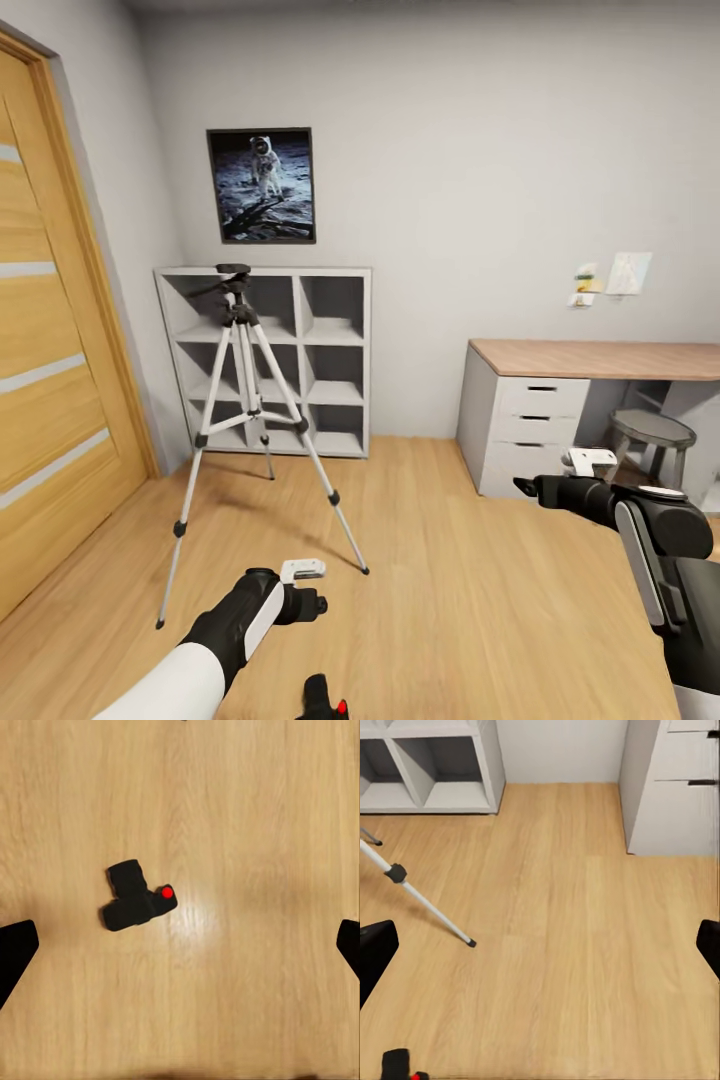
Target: Attach the digital camera to the camera tripod in the bedroom.
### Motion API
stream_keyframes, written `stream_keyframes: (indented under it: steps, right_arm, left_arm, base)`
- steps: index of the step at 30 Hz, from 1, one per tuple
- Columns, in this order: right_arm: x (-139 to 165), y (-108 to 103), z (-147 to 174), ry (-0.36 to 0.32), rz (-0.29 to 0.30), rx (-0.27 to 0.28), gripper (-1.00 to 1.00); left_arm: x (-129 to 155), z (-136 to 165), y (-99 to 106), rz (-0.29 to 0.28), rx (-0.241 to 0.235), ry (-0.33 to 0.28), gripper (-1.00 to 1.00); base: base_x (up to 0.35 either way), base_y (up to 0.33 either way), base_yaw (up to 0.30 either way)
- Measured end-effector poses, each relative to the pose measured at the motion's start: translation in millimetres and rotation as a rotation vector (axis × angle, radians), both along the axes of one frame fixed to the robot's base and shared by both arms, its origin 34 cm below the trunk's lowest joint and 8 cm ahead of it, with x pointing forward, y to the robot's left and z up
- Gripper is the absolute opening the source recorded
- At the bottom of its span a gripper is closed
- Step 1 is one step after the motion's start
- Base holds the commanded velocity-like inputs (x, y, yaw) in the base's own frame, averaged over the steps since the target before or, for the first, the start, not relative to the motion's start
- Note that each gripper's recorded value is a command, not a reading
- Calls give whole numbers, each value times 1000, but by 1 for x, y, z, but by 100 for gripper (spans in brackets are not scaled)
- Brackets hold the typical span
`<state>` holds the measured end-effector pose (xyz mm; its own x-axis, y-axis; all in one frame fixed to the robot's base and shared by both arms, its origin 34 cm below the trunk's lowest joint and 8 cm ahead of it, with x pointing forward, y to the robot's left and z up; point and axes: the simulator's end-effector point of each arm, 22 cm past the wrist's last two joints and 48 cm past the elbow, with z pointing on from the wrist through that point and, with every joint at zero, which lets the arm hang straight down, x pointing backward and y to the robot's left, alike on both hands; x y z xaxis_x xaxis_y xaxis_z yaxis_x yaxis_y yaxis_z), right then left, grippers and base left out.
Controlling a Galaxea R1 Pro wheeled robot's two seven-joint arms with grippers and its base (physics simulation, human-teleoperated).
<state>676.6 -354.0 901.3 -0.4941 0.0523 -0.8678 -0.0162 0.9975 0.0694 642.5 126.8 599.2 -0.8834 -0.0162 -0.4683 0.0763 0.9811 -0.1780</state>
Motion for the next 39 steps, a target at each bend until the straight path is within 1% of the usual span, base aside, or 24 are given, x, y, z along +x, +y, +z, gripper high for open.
stream_keyframes:
  steps: [8, 12, 15, 18, 23, 26, 31, 32, 35, 39]
  right_arm:
    - [0, -1, 0, 0, -1, 0, 100]
    - [0, 0, 0, 0, 0, 0, 100]
    - [0, 0, 0, 0, -1, -1, 100]
    - [0, -1, 0, 0, -2, -1, 100]
    - [-1, -2, -4, 1, -4, -2, 100]
    - [-1, -4, -10, 2, -7, -3, 100]
    - [-3, -6, -20, 3, -10, -2, 100]
    - [-3, -7, -21, 3, -11, -3, 100]
    - [-4, -7, -28, 4, -11, -3, 100]
    - [-5, -7, -37, 6, -12, -2, 100]
  left_arm:
    - [-1, 0, -2, -1, -1, 1, 100]
    - [0, -1, 1, 3, 2, 2, 100]
    - [-2, -1, 1, 7, -4, 12, 100]
    - [-8, -3, -2, 14, -24, 43, 100]
    - [-21, -9, -10, 28, -81, 119, 100]
    - [-27, -15, -12, 30, -94, 151, 100]
    - [-26, -22, -10, 35, -96, 154, 100]
    - [-25, -24, -7, 43, -85, 152, 100]
    - [-24, -30, -4, 53, -74, 143, 100]
    - [-12, -35, 7, 91, -45, 90, 100]
  base:
    - [-273, 187, -267]
    - [-219, 84, -267]
    - [-101, 38, -267]
    - [-52, 19, -267]
    - [-22, 8, -267]
    - [-7, 3, -267]
    - [-3, 1, -267]
    - [-1, 0, -267]
    - [-1, 0, -267]
    - [0, 0, -267]
